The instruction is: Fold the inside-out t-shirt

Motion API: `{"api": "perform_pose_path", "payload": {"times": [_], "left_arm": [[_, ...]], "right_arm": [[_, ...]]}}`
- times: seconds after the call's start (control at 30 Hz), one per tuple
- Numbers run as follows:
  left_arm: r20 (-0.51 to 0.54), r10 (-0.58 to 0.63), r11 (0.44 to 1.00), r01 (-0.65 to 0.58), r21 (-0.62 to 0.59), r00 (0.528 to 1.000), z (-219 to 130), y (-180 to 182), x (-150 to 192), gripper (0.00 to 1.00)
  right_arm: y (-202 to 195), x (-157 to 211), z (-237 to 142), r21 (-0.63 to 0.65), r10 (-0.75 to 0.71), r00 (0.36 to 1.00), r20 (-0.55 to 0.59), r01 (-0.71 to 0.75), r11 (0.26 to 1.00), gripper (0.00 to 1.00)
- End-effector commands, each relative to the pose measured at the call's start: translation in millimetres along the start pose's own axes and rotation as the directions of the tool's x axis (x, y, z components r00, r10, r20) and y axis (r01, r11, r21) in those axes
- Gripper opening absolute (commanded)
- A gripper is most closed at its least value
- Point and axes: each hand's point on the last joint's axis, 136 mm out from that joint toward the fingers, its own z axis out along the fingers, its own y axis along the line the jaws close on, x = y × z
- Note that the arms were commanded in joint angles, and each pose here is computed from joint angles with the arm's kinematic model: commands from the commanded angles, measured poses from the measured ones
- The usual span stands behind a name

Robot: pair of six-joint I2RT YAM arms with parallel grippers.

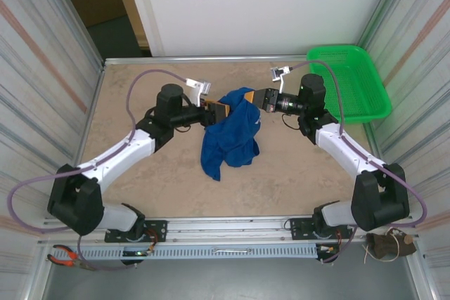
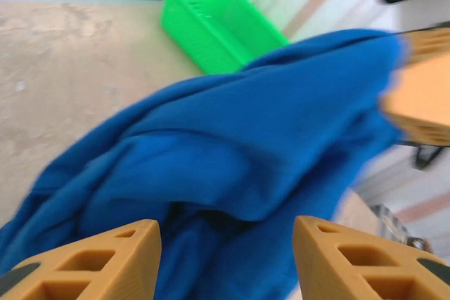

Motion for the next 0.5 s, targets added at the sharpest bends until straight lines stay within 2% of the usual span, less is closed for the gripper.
{"api": "perform_pose_path", "payload": {"times": [0.0,0.33,0.37,0.4,0.47], "left_arm": [[0.010,0.009,0.998,-0.008,-0.070,1.000,12,19,-4,0.53],[0.049,-0.075,0.992,0.070,0.109,0.996,54,10,-14,0.60],[0.063,-0.085,0.987,0.076,0.138,0.994,56,7,-17,0.57],[0.075,-0.098,0.980,0.083,0.178,0.992,58,2,-21,0.45],[0.072,-0.120,0.968,0.101,0.229,0.990,62,-5,-26,0.11]], "right_arm": [[9,1,2,-0.040,-0.011,1.000,-0.010,0.010,0.999,0.00],[4,12,11,-0.031,-0.001,0.999,-0.038,0.000,1.000,0.00],[2,13,11,-0.024,0.000,0.999,-0.040,-0.001,1.000,0.00],[-2,14,9,-0.011,0.003,0.999,-0.039,-0.003,1.000,0.00],[-12,13,4,0.011,0.016,1.000,-0.026,-0.016,1.000,0.00]]}}
